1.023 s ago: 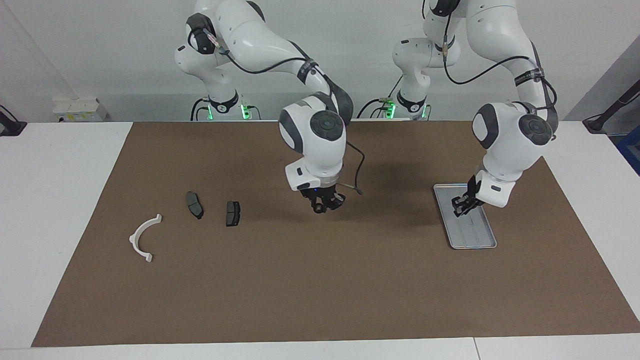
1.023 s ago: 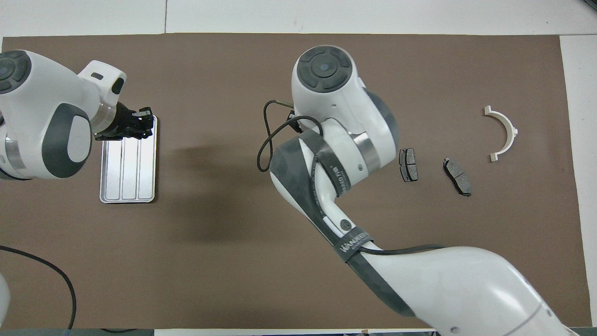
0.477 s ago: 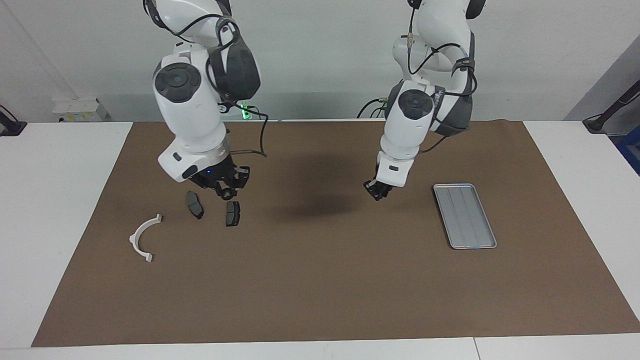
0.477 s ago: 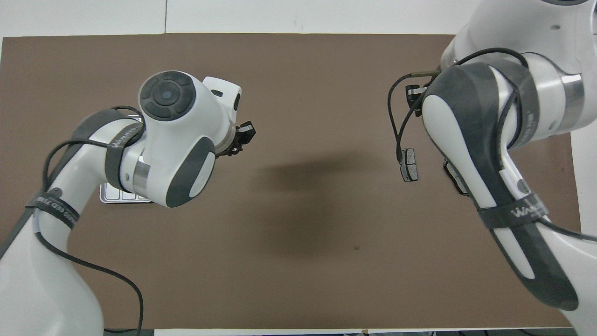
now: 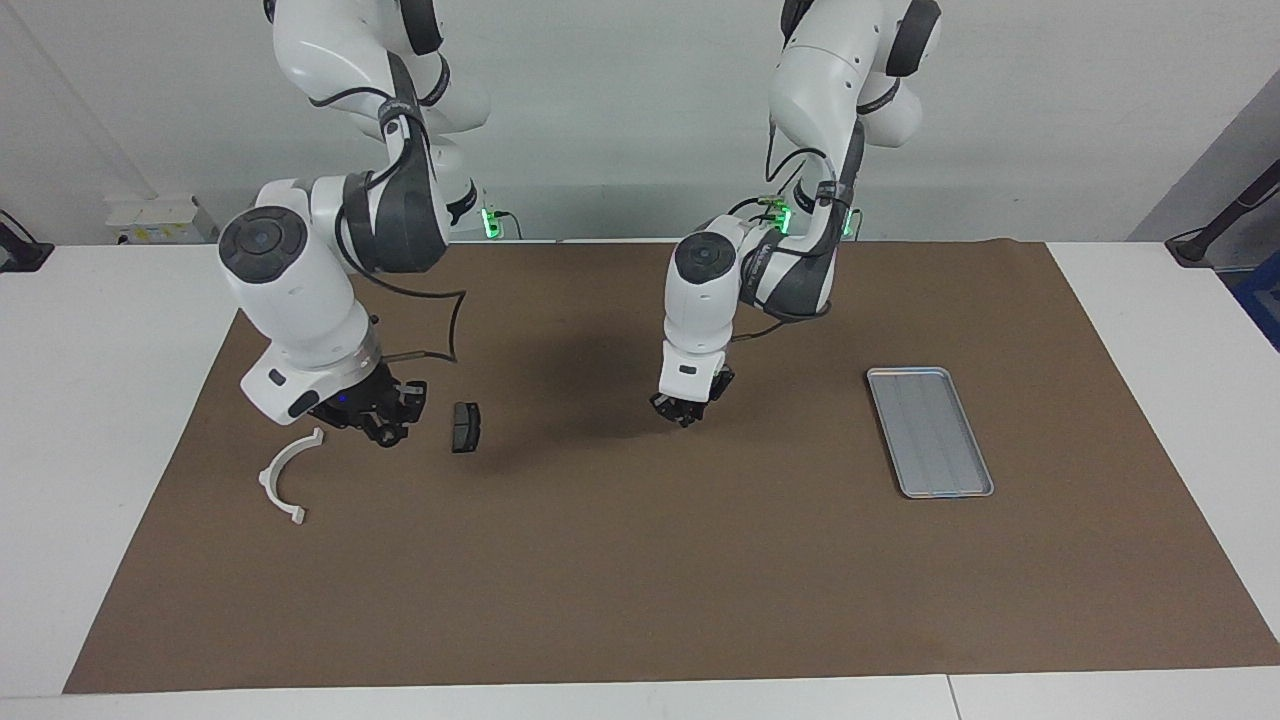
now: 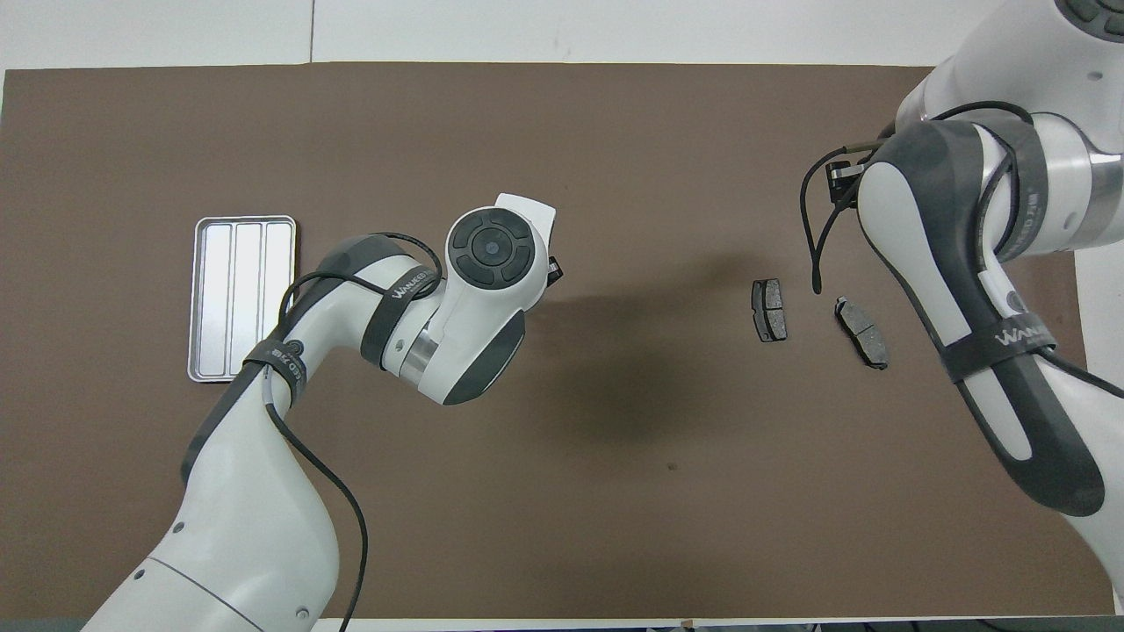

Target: Place bearing gear from tray to pile

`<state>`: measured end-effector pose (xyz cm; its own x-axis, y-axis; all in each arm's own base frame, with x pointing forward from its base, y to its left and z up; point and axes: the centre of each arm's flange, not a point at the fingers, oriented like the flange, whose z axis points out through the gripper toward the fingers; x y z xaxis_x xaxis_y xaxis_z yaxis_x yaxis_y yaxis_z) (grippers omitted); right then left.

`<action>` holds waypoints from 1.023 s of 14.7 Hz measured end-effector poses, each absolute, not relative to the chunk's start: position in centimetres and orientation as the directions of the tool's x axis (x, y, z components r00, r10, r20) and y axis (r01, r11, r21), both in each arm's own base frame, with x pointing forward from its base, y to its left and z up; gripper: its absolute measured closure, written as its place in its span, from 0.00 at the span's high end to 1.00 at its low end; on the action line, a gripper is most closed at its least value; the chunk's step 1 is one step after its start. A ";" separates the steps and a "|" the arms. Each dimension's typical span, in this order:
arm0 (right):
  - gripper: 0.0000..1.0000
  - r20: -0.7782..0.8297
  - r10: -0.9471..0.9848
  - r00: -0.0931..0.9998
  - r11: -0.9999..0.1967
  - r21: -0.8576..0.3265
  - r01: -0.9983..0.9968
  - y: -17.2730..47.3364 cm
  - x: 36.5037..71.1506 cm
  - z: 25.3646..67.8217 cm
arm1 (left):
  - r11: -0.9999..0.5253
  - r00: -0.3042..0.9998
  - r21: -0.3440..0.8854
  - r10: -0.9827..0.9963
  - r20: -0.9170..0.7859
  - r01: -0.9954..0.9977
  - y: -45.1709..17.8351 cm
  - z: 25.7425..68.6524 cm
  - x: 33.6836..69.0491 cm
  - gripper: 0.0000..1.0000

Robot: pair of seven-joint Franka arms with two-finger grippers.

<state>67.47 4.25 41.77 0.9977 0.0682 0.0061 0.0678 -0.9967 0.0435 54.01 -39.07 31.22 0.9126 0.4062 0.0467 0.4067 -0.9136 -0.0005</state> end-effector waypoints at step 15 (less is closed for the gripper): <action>0.36 0.083 0.078 0.993 -0.996 0.047 0.074 2.3 68.9 29.1 | -0.869 0.867 -0.007 0.492 0.077 0.494 -33.8 36.0 56.0 0.96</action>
